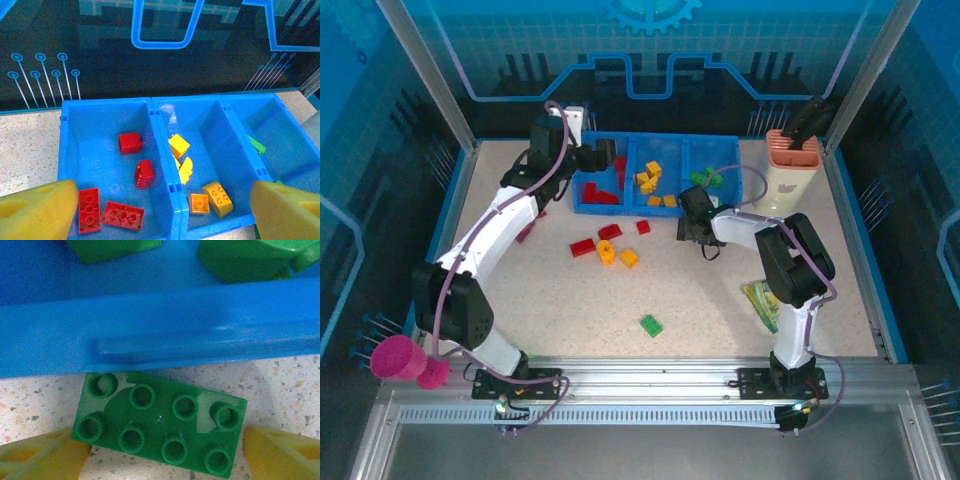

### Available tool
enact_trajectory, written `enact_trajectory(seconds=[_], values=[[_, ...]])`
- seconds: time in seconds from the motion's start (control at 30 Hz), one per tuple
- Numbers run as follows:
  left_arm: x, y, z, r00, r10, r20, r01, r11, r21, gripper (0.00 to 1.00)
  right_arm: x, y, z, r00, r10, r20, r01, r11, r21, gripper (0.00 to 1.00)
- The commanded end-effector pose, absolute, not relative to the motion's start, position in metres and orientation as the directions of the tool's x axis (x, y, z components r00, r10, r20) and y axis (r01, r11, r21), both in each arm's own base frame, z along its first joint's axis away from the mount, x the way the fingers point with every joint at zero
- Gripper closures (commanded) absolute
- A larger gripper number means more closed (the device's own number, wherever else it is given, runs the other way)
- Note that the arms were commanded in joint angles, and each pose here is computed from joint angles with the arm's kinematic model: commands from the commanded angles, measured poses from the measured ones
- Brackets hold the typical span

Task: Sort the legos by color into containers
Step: Pick up the lego from the center of the table.

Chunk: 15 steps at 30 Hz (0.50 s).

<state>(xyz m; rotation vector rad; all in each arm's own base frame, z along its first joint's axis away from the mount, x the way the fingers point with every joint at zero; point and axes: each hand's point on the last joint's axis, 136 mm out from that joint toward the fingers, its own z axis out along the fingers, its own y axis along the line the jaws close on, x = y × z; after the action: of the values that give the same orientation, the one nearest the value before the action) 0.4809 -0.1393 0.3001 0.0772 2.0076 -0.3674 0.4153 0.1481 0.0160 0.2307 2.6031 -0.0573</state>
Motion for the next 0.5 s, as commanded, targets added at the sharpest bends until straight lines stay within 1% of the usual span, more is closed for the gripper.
enact_trajectory(seconds=[0.0, 0.2, 0.47], values=[[0.474, -0.145, 0.316, -0.419, -0.13, -0.899, 0.246, 0.937, -0.25, 0.1, 0.445, 0.173, 0.005, -0.78, 0.172, -0.601, 0.127, 0.985, 0.116, 0.17], [0.473, -0.155, 0.318, -0.412, -0.117, -0.904, 0.265, 0.933, -0.242, 0.1, 0.445, 0.174, 0.007, -0.779, 0.17, -0.604, 0.127, 0.985, 0.114, 0.2], [0.472, -0.164, 0.312, -0.422, -0.1, -0.901, 0.274, 0.933, -0.232, 0.1, 0.447, 0.177, 0.006, -0.792, 0.158, -0.589, 0.114, 0.987, 0.111, 0.37]])
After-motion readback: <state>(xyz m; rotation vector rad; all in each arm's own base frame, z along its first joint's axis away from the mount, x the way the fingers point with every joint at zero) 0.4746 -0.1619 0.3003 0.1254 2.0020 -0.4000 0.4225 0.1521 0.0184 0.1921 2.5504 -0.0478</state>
